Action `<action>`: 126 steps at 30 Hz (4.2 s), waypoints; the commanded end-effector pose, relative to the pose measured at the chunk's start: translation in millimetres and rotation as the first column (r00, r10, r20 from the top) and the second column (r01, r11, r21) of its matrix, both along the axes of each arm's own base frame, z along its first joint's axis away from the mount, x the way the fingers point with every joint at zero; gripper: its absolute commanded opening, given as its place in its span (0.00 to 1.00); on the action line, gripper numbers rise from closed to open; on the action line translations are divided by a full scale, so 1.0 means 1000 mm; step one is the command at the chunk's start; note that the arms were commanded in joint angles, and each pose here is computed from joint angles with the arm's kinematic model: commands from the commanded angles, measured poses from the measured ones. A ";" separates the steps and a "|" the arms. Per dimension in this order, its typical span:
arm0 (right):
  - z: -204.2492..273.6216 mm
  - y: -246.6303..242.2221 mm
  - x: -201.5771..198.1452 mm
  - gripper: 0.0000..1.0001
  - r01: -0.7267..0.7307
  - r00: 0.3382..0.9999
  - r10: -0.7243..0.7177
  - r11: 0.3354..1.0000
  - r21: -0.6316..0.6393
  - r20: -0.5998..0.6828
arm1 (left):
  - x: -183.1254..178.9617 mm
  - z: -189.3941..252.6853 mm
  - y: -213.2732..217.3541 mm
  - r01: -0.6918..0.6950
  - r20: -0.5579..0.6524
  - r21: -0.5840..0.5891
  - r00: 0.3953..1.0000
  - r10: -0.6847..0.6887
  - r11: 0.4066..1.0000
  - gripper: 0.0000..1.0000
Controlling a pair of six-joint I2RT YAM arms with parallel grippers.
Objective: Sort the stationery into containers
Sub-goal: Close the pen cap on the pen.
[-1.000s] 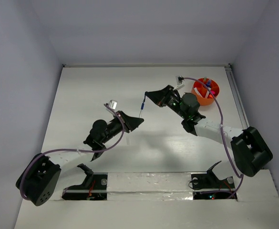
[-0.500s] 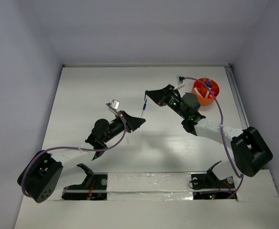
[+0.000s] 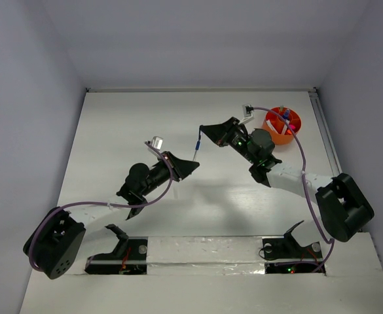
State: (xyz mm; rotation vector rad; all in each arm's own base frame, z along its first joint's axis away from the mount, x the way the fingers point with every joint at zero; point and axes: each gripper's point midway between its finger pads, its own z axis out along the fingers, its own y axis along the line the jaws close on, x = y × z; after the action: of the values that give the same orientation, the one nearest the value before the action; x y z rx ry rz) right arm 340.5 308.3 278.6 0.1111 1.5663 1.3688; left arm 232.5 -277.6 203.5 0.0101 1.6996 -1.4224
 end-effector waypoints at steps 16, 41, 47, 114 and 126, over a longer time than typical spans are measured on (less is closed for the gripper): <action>0.025 0.002 -0.002 0.02 -0.001 0.997 -0.002 1.000 0.030 0.083 | -0.005 0.044 0.000 0.006 0.126 -0.073 0.992 0.003 0.997 0.00; 0.039 -0.003 0.000 0.03 0.026 0.993 -0.031 0.999 0.045 0.112 | -0.007 0.032 -0.006 0.031 0.095 -0.064 0.995 -0.025 0.997 0.00; 0.042 -0.007 -0.001 0.03 0.040 0.992 -0.047 0.998 0.056 0.119 | -0.005 0.032 -0.005 0.019 0.087 -0.076 0.996 -0.013 0.997 0.00; -0.022 -0.005 -0.064 0.00 -0.130 0.991 0.130 0.989 -0.068 -0.001 | 0.021 0.085 -0.013 -0.047 0.240 -0.106 0.968 0.071 0.993 0.00; -0.067 0.011 -0.108 0.00 -0.290 0.957 0.284 0.945 -0.149 -0.060 | 0.018 0.135 -0.014 -0.024 0.306 -0.152 0.949 0.070 0.988 0.00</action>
State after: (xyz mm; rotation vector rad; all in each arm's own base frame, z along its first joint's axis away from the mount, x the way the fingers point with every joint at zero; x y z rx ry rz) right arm 303.5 278.2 273.5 0.0904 1.5153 1.3238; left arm 228.7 -305.5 218.7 0.1648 1.7327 -1.4155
